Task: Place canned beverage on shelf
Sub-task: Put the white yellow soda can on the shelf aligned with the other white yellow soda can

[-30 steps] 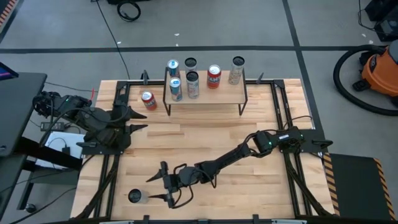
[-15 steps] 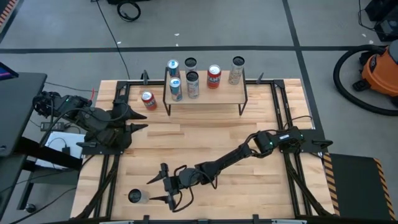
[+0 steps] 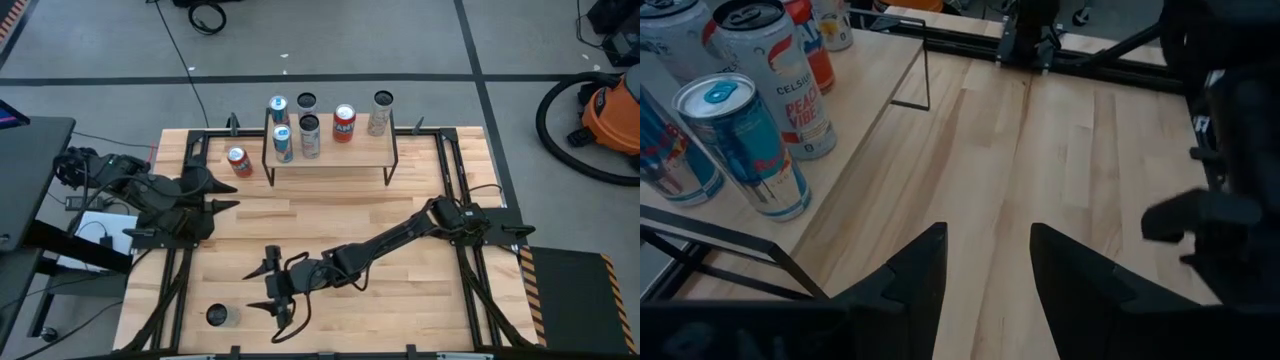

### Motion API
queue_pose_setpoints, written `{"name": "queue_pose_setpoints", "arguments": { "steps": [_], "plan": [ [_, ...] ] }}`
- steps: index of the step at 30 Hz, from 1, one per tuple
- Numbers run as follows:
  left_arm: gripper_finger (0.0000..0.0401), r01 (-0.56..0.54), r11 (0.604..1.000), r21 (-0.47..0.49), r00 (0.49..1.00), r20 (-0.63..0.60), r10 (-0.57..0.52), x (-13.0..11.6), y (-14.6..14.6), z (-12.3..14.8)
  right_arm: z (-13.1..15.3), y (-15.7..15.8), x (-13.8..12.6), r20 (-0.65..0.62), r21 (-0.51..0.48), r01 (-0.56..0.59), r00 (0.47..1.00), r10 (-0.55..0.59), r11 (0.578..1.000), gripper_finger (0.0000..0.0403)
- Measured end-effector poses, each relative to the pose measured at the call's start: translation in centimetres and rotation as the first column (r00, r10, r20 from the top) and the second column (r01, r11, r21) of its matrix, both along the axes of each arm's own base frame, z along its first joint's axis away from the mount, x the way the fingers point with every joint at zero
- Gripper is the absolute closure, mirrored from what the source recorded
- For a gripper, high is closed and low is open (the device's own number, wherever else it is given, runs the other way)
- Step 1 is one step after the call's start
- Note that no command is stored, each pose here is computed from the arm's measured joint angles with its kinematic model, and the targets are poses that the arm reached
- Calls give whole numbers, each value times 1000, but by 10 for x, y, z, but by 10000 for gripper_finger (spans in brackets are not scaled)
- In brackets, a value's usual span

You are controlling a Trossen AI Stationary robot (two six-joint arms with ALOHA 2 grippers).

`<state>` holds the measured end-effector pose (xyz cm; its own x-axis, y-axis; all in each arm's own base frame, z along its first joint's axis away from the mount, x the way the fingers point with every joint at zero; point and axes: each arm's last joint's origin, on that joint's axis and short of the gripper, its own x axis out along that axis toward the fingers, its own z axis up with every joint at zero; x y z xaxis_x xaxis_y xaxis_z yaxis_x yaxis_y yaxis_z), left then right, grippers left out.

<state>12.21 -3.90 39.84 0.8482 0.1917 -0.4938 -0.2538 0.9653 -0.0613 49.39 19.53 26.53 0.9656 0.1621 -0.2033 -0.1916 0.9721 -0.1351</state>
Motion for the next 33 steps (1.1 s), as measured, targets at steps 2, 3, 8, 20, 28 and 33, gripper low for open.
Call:
{"name": "queue_pose_setpoints", "arguments": {
  "steps": [2,3,8,20,28,33],
  "plan": [
    [245,9,1000,11,1000,-7,-9,1,-1,-1,4,-1,-2,-8,-7,15,1000,-15,1000,106],
    [245,17,1000,14,1000,-12,-17,2,-1,-1,6,-2,-3,-5,-9,31,1000,-31,999,106],
    [245,45,999,24,998,-33,-44,7,-4,-3,13,-3,-6,9,-27,83,997,-83,996,106],
    [245,57,998,-1,998,-10,-57,8,-5,-1,8,-2,-7,-28,-49,95,995,-97,994,106],
    [245,46,999,24,999,-8,-46,12,-6,-1,8,-3,-8,-19,-74,188,982,-190,979,106],
    [245,84,996,-13,996,25,-84,14,-8,2,8,-2,-8,-19,-74,189,981,-191,979,106]
  ]
}}
